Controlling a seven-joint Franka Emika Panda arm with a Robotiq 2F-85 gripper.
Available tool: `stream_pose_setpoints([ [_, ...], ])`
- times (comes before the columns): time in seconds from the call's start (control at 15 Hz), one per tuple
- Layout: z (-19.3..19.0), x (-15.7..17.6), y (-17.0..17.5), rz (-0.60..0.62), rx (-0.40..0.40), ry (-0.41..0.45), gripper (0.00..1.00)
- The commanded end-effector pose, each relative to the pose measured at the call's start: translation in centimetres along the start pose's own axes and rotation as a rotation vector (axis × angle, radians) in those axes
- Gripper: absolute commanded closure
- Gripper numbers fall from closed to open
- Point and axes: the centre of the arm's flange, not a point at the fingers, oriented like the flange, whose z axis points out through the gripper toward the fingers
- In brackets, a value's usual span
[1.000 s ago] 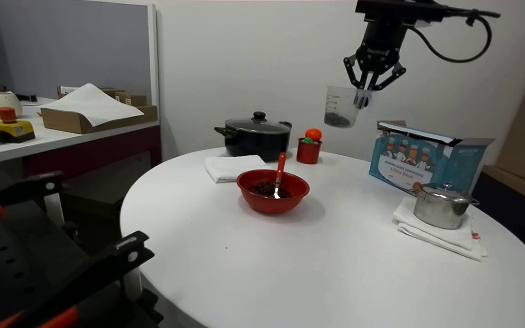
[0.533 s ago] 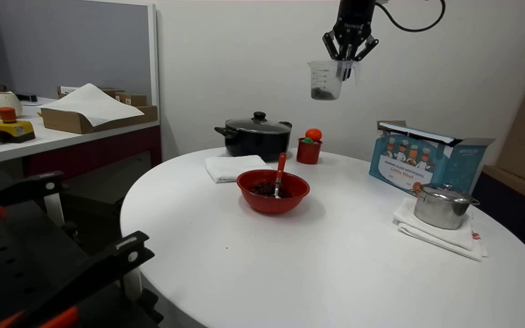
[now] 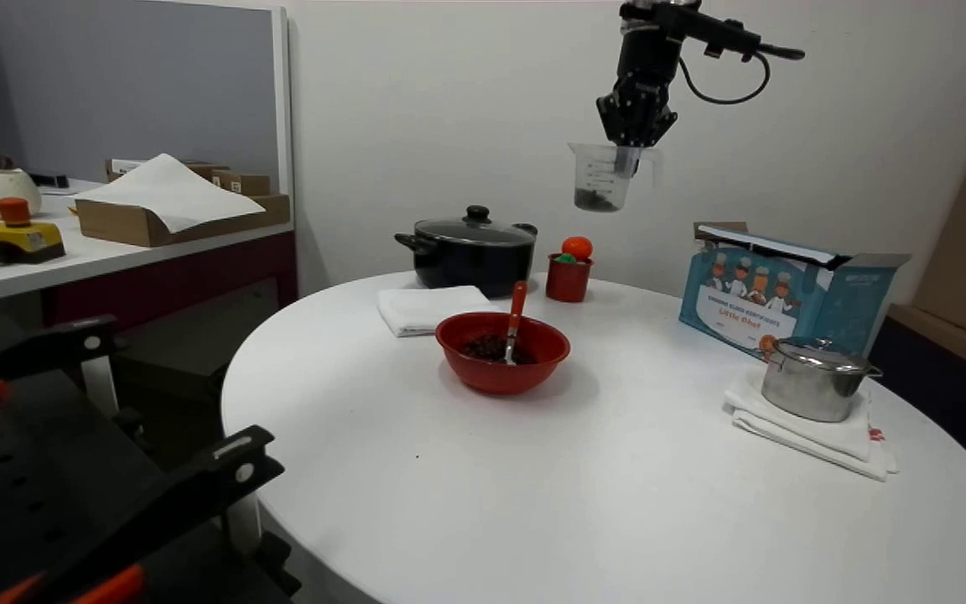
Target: Move the colourless the container from the right to the left
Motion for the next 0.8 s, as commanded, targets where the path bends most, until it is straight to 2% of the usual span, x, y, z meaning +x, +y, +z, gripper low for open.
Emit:
stream_pose_setpoints([
  [0.0, 1.0, 2.8, 7.3, -0.198, 0.014, -0.024, 0.94],
  [0.27, 4.4, 2.1, 8.6, -0.405, 0.022, -0.059, 0.94],
  [0.4, 6.0, 1.4, 9.3, -0.484, -0.033, -0.108, 0.94],
  [0.53, 7.7, 0.7, 10.2, -0.488, -0.120, -0.135, 0.94],
  [0.73, 9.8, 0.0, 10.4, -0.446, -0.159, -0.101, 0.94],
])
